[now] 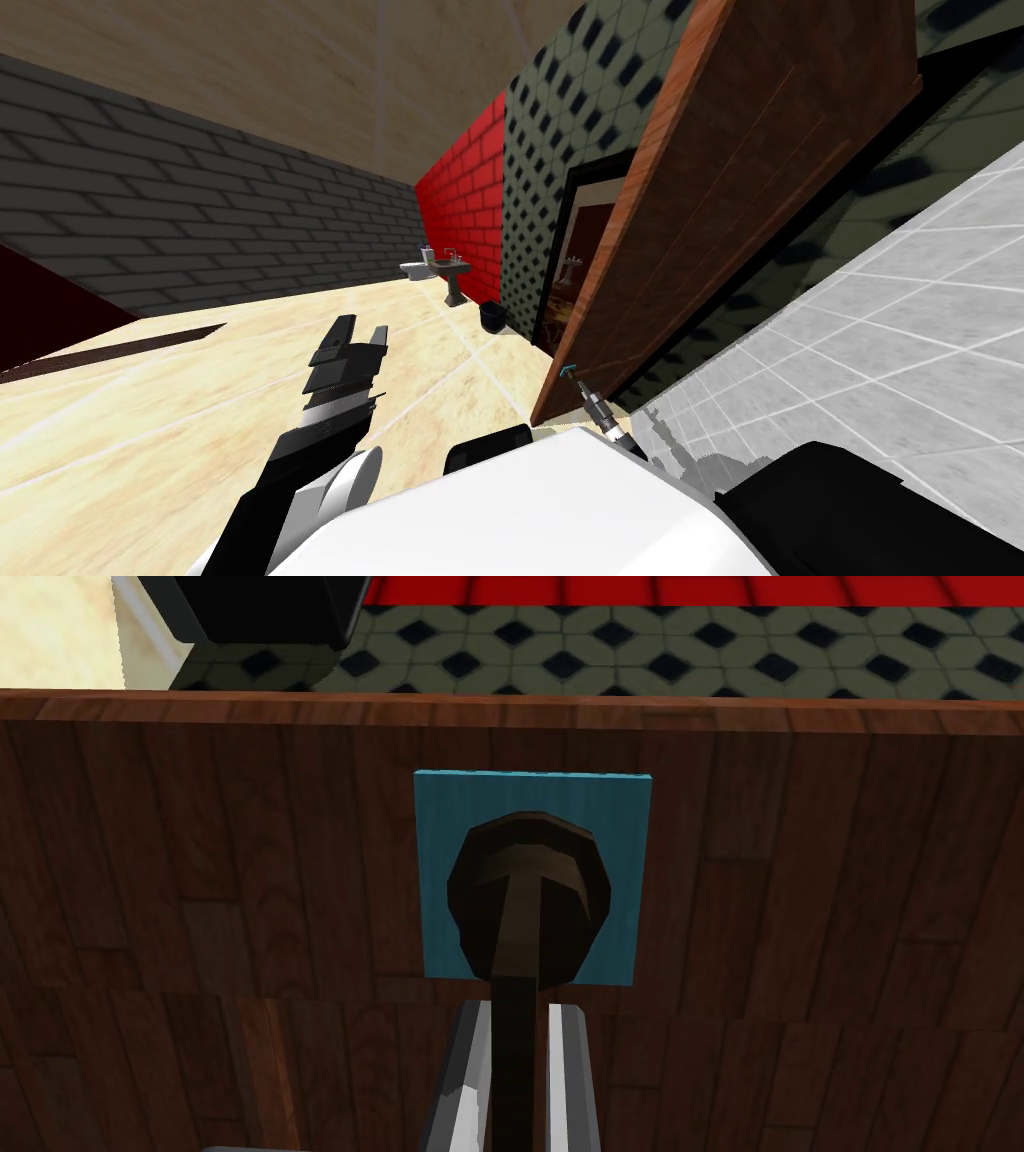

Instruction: Pull the door open

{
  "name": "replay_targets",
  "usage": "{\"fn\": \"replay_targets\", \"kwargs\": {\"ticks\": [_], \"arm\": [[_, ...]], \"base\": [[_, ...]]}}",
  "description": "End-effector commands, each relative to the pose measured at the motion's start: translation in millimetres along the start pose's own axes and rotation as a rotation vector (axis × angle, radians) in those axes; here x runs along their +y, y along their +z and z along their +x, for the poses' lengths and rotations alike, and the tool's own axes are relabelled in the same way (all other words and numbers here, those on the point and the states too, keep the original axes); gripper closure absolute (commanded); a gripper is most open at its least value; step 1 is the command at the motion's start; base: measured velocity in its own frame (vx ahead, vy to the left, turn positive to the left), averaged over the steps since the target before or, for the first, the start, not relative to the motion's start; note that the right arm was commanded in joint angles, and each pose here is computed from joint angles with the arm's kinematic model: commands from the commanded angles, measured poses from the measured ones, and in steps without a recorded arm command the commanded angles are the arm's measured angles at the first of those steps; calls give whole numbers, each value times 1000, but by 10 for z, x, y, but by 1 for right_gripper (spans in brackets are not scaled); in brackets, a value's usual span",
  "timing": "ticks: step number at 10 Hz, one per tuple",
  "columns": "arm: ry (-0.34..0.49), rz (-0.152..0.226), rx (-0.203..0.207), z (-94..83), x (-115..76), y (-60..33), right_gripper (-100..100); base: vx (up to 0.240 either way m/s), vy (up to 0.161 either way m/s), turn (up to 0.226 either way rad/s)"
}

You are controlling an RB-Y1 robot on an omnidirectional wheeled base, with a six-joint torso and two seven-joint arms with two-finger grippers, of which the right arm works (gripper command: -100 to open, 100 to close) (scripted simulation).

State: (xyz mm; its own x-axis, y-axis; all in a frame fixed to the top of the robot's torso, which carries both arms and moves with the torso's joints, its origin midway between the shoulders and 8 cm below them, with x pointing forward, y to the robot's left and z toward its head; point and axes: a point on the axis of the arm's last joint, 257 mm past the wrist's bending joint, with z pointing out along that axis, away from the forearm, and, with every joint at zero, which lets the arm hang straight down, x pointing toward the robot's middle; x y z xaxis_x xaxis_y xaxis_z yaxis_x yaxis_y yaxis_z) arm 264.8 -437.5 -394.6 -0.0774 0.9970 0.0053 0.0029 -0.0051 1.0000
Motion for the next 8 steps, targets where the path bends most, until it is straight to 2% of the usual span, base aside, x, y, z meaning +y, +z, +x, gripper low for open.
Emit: {"fn": "replay_targets", "kwargs": {"ticks": [1,3,4,5,6,7,8], "arm": [[-3,-2,-3,-34,16,-28,100],[-5,-2,-2,-44,21,-44,100],[2,2,4,9,-8,-31,100],[8,4,0,26,-28,-130,100],[9,4,-2,26,-30,-168,100],[11,3,-8,23,-35,-255,100],[11,3,-8,23,-35,-255,100]], "base": [[-205,-57,148],[-174,-72,124],[-76,-27,39],[-95,-34,136],[-130,-56,214],[-142,-69,221],[-98,-42,81]]}}
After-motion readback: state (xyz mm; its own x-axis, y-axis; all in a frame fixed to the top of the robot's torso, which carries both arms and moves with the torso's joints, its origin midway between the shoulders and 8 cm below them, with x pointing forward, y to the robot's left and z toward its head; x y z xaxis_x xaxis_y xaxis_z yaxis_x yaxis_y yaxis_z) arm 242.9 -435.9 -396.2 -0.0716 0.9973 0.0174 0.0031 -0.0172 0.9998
